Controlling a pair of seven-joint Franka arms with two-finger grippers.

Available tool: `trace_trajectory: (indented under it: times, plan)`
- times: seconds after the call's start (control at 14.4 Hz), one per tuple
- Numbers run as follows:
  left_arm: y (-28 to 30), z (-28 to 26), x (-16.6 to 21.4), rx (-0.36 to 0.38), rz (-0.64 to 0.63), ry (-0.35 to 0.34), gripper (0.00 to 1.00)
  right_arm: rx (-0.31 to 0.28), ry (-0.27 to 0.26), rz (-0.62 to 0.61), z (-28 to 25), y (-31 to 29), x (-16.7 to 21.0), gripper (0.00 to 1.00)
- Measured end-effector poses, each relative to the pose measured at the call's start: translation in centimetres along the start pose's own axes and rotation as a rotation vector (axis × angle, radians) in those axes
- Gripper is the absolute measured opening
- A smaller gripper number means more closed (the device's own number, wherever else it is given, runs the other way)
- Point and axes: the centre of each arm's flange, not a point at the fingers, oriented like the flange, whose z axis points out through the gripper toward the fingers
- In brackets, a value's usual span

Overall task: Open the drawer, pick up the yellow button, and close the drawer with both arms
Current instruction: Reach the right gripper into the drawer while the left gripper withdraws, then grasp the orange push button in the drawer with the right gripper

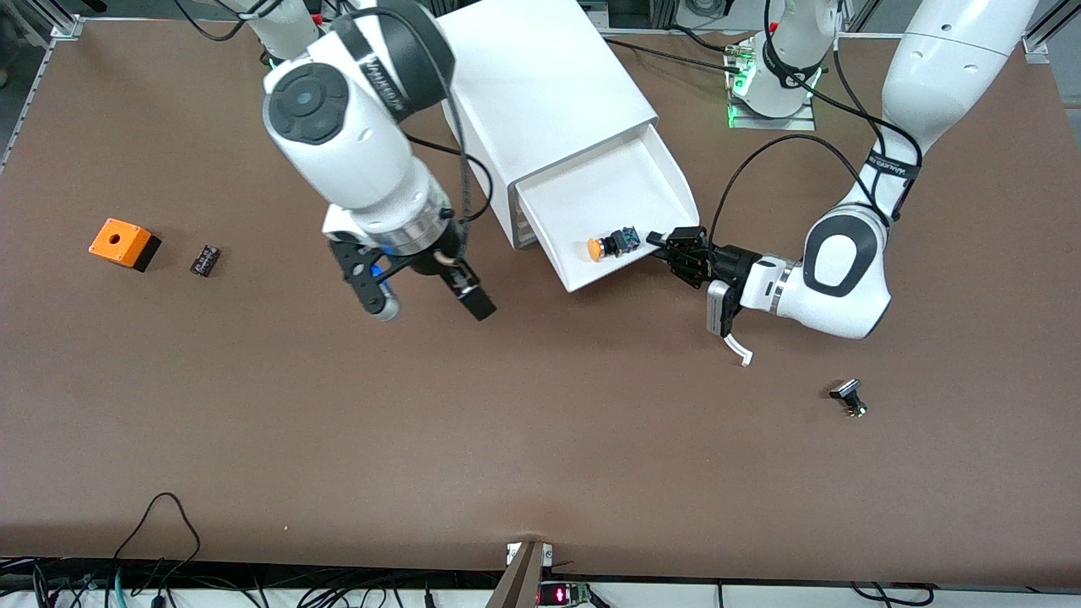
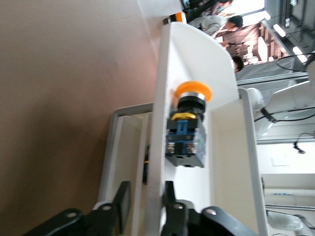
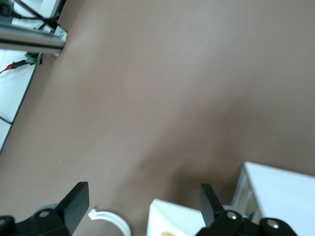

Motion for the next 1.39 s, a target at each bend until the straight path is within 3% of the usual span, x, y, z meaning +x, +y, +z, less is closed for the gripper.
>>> trace_trajectory:
  times: [0.28,0.42,0.69,0.9,1.18,1.32,1.39]
  plan:
    - [3.0,-3.1,1.6,0.143,-0.146,-0.089,0.8,0.033,-0.03,0.061,3.1,-0.3,-7.3,1.0]
    - [5.1,-4.6,2.2,0.249,-0.244,-0.155,0.99,0.039,-0.045,0.089,4.7,-0.1,-10.7,1.0]
    - [9.2,-6.2,3.6,0.498,-0.438,-0.241,1.0,0.035,-0.063,0.121,7.3,0.6,-15.1,1.0]
    - [11.1,-7.0,4.5,0.707,-0.496,-0.267,1.0,0.036,-0.074,0.148,10.5,0.9,-17.2,1.0]
    - [13.6,-8.9,5.6,1.059,-0.439,-0.313,1.0,0.027,-0.077,0.173,13.6,1.2,-17.8,1.0]
    - [16.6,-10.3,7.1,1.176,-0.392,-0.277,1.0,0.033,-0.081,0.186,14.8,1.3,-18.3,1.0]
    - [17.4,-11.3,7.4,1.199,-0.393,-0.253,1.0,0.035,-0.083,0.189,15.2,1.4,-18.5,1.0]
